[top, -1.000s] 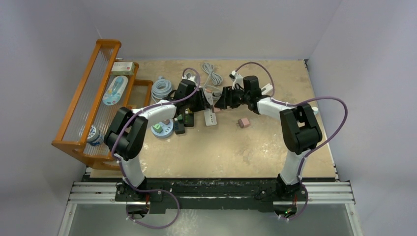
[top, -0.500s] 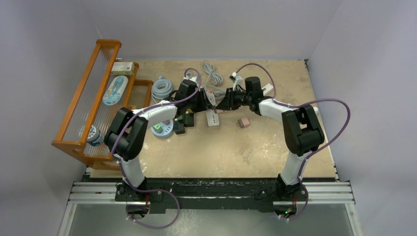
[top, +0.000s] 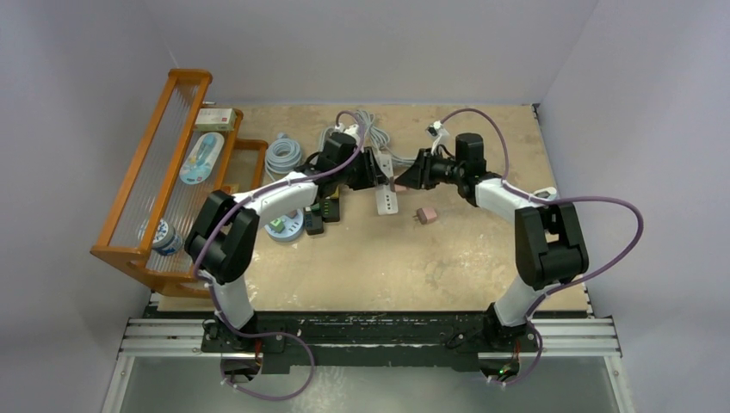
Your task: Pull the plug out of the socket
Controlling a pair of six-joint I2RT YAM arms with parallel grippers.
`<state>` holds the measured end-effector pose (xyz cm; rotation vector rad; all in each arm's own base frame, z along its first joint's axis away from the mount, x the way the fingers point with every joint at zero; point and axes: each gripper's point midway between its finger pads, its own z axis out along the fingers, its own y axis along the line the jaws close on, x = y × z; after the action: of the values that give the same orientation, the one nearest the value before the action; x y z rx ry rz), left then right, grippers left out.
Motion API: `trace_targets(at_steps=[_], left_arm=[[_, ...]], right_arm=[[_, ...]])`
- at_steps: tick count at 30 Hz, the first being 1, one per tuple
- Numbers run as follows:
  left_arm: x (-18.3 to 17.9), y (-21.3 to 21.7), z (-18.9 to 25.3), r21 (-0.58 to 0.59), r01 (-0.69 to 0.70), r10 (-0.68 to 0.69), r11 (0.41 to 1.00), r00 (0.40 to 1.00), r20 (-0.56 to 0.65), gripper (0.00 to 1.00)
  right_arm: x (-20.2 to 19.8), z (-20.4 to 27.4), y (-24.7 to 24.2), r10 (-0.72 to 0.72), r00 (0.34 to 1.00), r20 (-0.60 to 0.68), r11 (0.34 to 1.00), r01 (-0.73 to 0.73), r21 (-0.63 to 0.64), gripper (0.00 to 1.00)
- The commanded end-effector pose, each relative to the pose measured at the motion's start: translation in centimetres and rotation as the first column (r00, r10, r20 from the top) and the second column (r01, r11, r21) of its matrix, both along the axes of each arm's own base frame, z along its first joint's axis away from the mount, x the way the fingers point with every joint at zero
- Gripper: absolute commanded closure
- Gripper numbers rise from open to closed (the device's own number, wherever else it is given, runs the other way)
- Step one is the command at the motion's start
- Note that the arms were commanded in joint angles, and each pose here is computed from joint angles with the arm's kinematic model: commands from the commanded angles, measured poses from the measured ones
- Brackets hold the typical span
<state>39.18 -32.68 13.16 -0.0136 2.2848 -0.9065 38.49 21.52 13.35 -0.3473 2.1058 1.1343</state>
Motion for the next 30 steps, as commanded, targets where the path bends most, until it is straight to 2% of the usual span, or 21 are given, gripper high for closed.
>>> trace_targets(at_steps=[1,3,7,10,13,19,27,30], left_arm=[[4.9,8.3,-2.6,0.274,-0.295,0.285,0.916,0.955,0.075,1.00],[5.4,8.5,-2.7,0.303,-0.307,0.295,0.902,0.952,0.086,1.00],[6.8,8.3,-3.1,0.323,-0.325,0.309,0.889,0.946,0.100,1.00],[7.9,8.1,-3.4,0.358,-0.334,0.315,0.872,0.943,0.111,1.00],[9.1,7.6,-2.9,0.352,-0.341,0.314,0.872,0.940,0.133,1.00],[11.3,5.1,-1.9,0.301,-0.293,0.258,0.907,0.954,0.152,1.00],[14.9,3.4,-2.1,0.294,-0.287,0.247,0.912,0.955,0.165,1.00],[15.9,3.1,-1.9,0.282,-0.295,0.253,0.913,0.952,0.173,1.00]], right_arm=[[2.5,1.8,-3.9,-0.165,0.981,0.106,0.976,0.178,-0.124,1.00],[3.4,2.2,-4.6,-0.207,0.968,0.139,0.957,0.230,-0.176,1.00],[4.2,3.6,-4.5,-0.234,0.955,0.183,0.952,0.263,-0.156,1.00],[4.7,4.5,-4.0,-0.245,0.942,0.228,0.938,0.291,-0.191,1.00],[3.8,4.0,-3.2,-0.215,0.961,0.175,0.962,0.240,-0.130,1.00],[2.7,-2.2,-2.1,-0.128,0.992,-0.010,0.987,0.126,-0.101,1.00],[2.5,-5.4,-3.7,-0.198,0.978,-0.068,0.973,0.187,-0.138,1.00],[1.5,-7.9,-4.5,-0.232,0.963,-0.134,0.965,0.212,-0.153,0.99]])
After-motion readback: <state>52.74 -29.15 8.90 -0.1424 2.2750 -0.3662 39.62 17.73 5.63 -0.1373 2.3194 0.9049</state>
